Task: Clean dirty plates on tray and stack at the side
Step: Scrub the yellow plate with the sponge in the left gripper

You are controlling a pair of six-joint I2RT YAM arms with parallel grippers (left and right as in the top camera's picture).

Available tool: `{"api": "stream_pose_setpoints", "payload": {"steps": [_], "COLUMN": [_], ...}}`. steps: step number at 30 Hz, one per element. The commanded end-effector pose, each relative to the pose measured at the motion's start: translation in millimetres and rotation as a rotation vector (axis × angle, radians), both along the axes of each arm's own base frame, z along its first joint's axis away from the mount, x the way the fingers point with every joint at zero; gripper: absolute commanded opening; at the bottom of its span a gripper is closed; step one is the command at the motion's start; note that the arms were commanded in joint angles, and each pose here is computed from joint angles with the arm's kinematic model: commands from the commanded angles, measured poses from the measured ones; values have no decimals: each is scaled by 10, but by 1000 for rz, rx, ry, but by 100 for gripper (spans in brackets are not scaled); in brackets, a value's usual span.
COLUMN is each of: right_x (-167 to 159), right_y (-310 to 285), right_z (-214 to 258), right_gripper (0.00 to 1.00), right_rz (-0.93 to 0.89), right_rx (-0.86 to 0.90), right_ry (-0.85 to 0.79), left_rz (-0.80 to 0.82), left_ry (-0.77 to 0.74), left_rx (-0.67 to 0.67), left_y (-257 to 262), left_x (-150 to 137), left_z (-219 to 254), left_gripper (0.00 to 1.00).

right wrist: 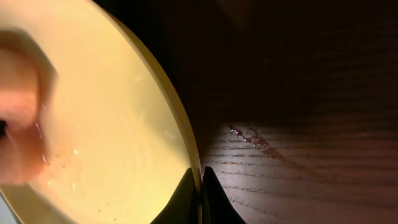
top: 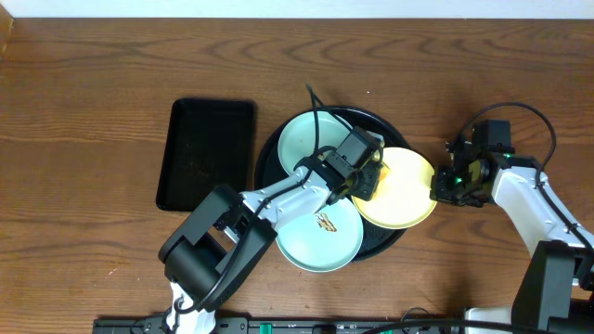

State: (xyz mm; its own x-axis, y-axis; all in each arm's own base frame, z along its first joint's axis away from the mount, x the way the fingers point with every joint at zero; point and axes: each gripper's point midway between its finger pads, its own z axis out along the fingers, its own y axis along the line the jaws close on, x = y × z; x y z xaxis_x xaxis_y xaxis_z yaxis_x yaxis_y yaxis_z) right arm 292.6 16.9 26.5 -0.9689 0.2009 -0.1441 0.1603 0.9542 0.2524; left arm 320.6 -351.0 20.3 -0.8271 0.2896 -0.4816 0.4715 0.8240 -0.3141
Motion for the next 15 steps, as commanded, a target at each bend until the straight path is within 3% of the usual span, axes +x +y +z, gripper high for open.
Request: {"api": "stream_pose_setpoints", "payload": {"steps": [1, 6, 15], "right_x": [34, 34, 34], "right_y": [-22, -22, -22], "right_z": [21, 21, 20], "right_gripper": [2, 2, 2], "right_rz": [-6, -6, -6], "right_rx": [-2, -2, -3], "right_ry": [-4, -4, -4], "left_rz": [147, 186, 126], "left_ry": [-146, -199, -207], "left_rx": [203, 215, 52], "left_y": [436, 507, 314], "left_x": [340, 428, 315], "left_z": [-70, 104, 684], "left_gripper": [7, 7, 7]}}
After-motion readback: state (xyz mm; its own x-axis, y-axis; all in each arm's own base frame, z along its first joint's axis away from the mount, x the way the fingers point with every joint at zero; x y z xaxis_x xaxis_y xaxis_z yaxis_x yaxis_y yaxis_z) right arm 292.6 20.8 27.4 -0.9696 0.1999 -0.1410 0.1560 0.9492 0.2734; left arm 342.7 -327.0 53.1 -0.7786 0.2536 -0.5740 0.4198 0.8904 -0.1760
